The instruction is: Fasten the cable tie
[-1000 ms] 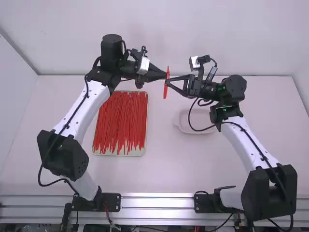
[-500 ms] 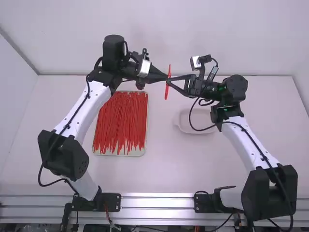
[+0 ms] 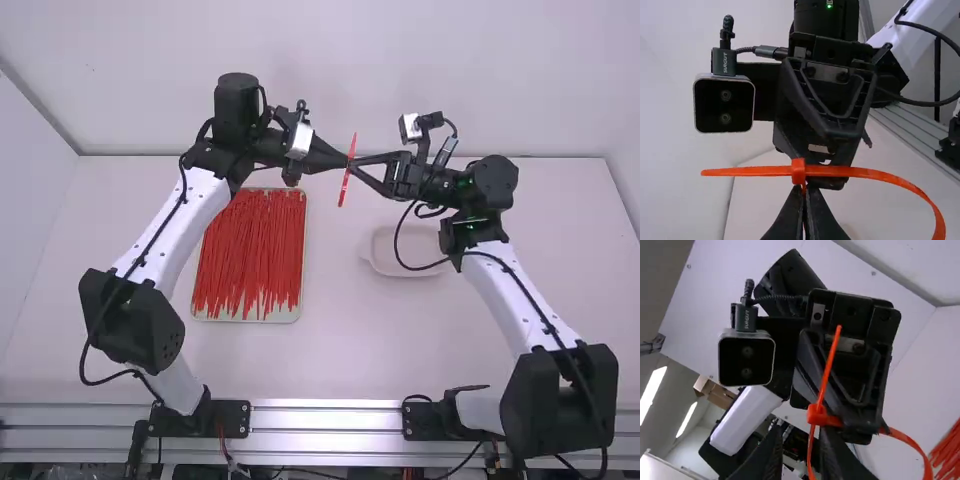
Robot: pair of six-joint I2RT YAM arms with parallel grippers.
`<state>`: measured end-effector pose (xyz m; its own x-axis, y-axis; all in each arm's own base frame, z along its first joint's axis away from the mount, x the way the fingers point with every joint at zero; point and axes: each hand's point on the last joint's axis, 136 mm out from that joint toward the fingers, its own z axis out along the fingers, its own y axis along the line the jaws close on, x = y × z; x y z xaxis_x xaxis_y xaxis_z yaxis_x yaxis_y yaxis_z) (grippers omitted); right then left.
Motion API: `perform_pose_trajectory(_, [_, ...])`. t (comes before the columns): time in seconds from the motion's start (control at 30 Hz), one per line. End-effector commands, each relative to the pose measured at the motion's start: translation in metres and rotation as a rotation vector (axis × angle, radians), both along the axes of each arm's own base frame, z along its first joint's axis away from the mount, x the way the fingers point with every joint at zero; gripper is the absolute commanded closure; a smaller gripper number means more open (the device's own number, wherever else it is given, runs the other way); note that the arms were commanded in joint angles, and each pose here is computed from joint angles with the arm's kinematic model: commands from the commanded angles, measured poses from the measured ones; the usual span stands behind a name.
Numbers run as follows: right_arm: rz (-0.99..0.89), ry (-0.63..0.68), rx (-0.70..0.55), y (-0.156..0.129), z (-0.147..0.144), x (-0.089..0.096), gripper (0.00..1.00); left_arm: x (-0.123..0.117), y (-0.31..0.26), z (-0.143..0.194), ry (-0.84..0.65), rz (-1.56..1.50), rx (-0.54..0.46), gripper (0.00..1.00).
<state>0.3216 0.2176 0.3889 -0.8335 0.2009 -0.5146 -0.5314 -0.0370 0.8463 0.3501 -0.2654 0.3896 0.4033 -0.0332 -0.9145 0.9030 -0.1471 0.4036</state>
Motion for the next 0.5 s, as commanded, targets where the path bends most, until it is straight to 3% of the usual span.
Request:
perform_pose_trajectory(0.0, [-0.024, 0.010, 0.002, -0.003, -0.003, 0.007, 0.76, -0.021, -0.002, 0.004, 0.031, -0.101, -0.019, 0.98])
perform_pose_trajectory(0.13, [-0.021, 0.011, 0.000, -0.004, -0.003, 0.006, 0.64, -0.022, -0.003, 0.003, 0.044, -0.105, -0.016, 0.98])
perform_pose_trajectory(0.47, [-0.040, 0.013, -0.006, -0.015, -0.004, 0.011, 0.62, -0.025, -0.003, 0.004, 0.086, -0.118, -0.012, 0.98])
